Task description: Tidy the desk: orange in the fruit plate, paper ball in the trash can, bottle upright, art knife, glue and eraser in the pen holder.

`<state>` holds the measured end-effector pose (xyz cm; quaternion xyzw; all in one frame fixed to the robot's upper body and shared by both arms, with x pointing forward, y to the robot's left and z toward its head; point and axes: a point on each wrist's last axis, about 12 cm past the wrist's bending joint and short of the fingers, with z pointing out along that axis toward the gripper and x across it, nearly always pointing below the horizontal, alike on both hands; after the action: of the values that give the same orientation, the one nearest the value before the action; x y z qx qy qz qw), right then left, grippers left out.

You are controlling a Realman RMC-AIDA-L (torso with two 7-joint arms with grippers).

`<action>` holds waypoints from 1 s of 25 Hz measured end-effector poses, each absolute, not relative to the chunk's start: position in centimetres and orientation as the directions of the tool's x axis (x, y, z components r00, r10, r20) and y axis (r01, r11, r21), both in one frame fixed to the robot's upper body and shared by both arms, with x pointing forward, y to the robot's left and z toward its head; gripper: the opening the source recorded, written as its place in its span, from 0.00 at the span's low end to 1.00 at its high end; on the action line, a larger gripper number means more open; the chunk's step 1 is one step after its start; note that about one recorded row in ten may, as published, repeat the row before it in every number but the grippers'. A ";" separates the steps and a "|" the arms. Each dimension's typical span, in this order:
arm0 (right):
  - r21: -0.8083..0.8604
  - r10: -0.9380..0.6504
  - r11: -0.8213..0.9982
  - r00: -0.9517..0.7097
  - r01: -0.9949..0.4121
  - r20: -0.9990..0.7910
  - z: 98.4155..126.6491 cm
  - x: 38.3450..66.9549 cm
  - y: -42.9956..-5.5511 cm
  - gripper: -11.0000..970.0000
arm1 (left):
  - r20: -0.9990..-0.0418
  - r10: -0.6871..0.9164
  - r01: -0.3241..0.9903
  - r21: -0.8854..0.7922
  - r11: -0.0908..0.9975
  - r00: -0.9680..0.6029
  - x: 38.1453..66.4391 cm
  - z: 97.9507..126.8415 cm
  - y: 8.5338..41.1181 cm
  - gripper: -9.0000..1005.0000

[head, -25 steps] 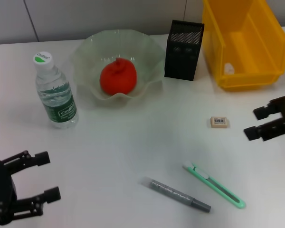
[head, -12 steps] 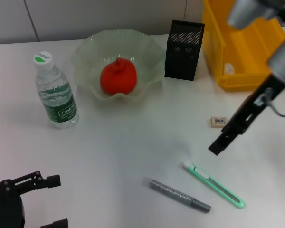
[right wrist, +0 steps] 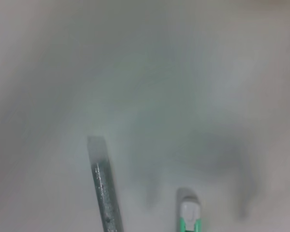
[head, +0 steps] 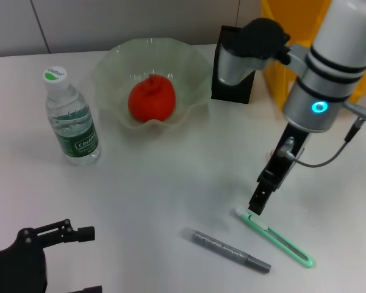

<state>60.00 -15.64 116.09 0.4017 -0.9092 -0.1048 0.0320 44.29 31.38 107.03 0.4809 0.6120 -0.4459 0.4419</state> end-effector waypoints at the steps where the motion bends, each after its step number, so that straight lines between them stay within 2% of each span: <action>1: 0.215 -0.736 0.658 -0.677 -0.722 -0.018 115.9 60.0 -15.3 0.78 | -0.970 0.195 0.984 -0.121 0.133 -0.146 44.3 107.0 31.2 0.86; 8: 0.210 -0.748 0.649 -0.664 -0.731 0.001 114.9 59.9 -13.0 0.78 | -0.969 0.205 0.986 -0.116 0.121 -0.139 44.4 106.9 30.7 0.86; 14: 0.126 -0.757 0.651 -0.652 -0.749 0.036 114.3 59.6 -11.2 0.78 | -0.967 0.212 0.987 -0.116 0.115 -0.138 44.5 106.7 30.4 0.86; 25: 0.161 -0.760 0.647 -0.649 -0.746 0.045 113.5 59.1 -10.2 0.77 | -0.966 0.220 0.986 -0.111 0.122 -0.136 44.9 106.5 30.1 0.86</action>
<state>59.12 -10.24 113.47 0.4155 -0.9057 -0.0640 0.0543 44.87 30.09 106.53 0.4937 0.6109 -0.4416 0.4337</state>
